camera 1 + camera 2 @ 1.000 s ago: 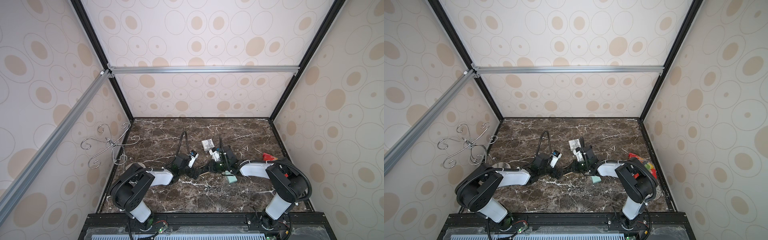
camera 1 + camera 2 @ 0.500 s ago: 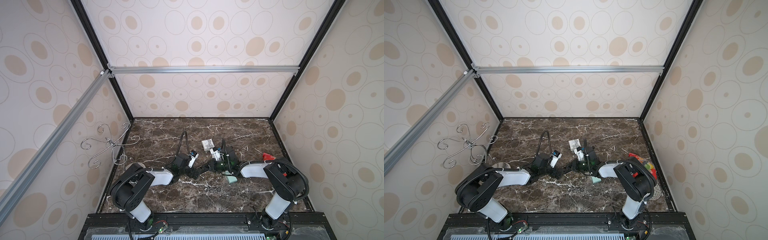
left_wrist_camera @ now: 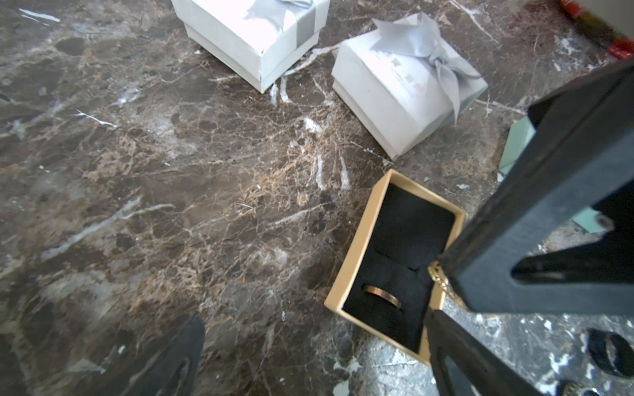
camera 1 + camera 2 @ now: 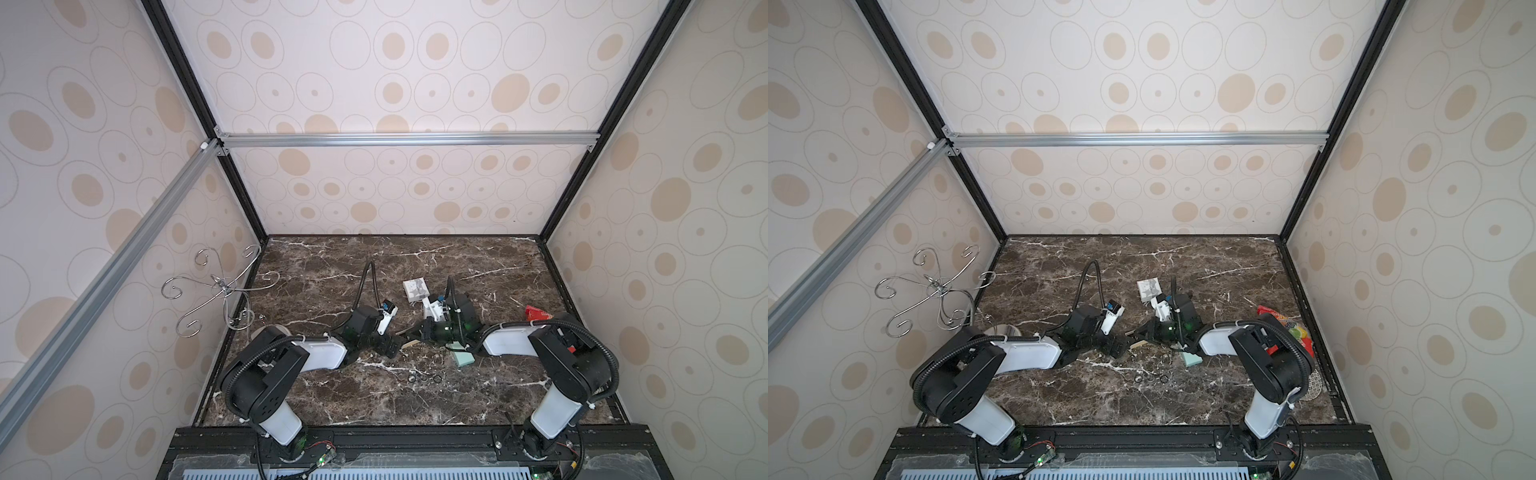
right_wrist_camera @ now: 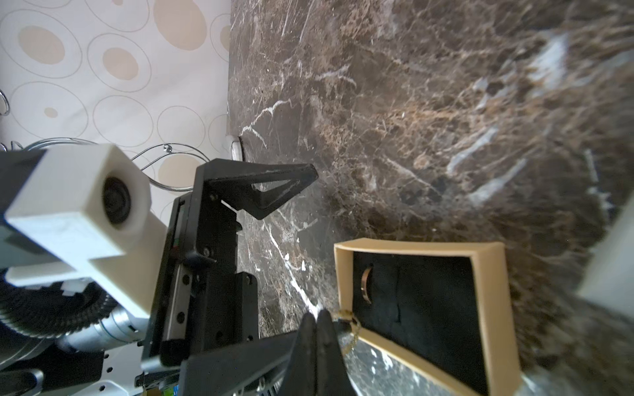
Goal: Take the rings out of the lift-off lid box
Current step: Take out the ring from the jewelry box, then place the ring at the center of the board.
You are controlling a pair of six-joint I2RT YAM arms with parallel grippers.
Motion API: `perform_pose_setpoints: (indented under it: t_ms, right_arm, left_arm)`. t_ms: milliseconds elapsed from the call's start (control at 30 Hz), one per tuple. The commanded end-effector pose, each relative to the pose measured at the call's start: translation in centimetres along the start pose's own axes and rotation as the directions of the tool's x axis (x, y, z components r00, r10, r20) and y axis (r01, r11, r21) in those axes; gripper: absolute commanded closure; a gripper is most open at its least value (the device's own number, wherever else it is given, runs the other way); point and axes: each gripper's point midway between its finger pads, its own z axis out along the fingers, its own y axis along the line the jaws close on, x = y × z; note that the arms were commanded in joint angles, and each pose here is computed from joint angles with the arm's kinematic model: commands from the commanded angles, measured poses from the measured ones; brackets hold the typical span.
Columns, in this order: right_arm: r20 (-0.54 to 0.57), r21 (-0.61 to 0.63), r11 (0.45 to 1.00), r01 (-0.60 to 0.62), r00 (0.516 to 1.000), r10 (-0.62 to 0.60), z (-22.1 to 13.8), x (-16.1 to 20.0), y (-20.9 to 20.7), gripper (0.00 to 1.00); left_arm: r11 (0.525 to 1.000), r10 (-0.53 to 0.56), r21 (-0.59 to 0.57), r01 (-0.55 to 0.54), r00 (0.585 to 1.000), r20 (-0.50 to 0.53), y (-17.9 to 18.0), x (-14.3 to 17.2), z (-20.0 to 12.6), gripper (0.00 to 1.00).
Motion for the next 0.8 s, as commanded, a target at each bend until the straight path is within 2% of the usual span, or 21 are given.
perform_pose_setpoints:
  t_ms: [0, 200, 367, 533, 567, 767]
  right_arm:
    - [0.0, 0.015, 0.999, 0.043, 0.999, -0.043, -1.4, 0.1, 0.9, 1.0]
    - [-0.074, 0.167, 0.972, 0.163, 0.985, -0.153, -4.5, 1.8, 1.1, 1.0]
    - [-0.175, 0.275, 0.914, 0.299, 0.95, -0.258, -5.8, 4.0, 1.7, 1.0]
    - [-0.266, 0.292, 0.863, 0.412, 0.902, -0.341, -4.3, 5.7, 3.0, 1.0]
    - [-0.279, 0.287, 0.856, 0.429, 0.893, -0.354, -3.9, 6.0, 3.2, 1.0]
    - [-0.339, 0.264, 0.827, 0.496, 0.851, -0.402, -1.3, 7.7, 4.4, 1.0]
  left_arm:
    - [0.999, 0.039, 0.011, -0.04, 0.998, 0.046, -0.6, -2.1, -0.5, 0.0]
    - [0.998, 0.07, -0.001, -0.07, 0.992, 0.105, -0.8, -4.5, -1.8, 0.0]
    - [0.993, 0.069, -0.101, -0.054, 0.985, 0.16, 1.2, -6.7, -3.7, 0.0]
    - [0.978, 0.018, -0.209, 0.026, 0.978, 0.206, 5.3, -8.6, -5.6, 0.0]
    - [0.974, -0.002, -0.224, 0.044, 0.983, 0.182, 6.1, -8.0, -5.7, 0.0]
    - [0.949, -0.073, -0.289, 0.127, 0.979, 0.19, 10.2, -8.1, -6.3, 0.0]
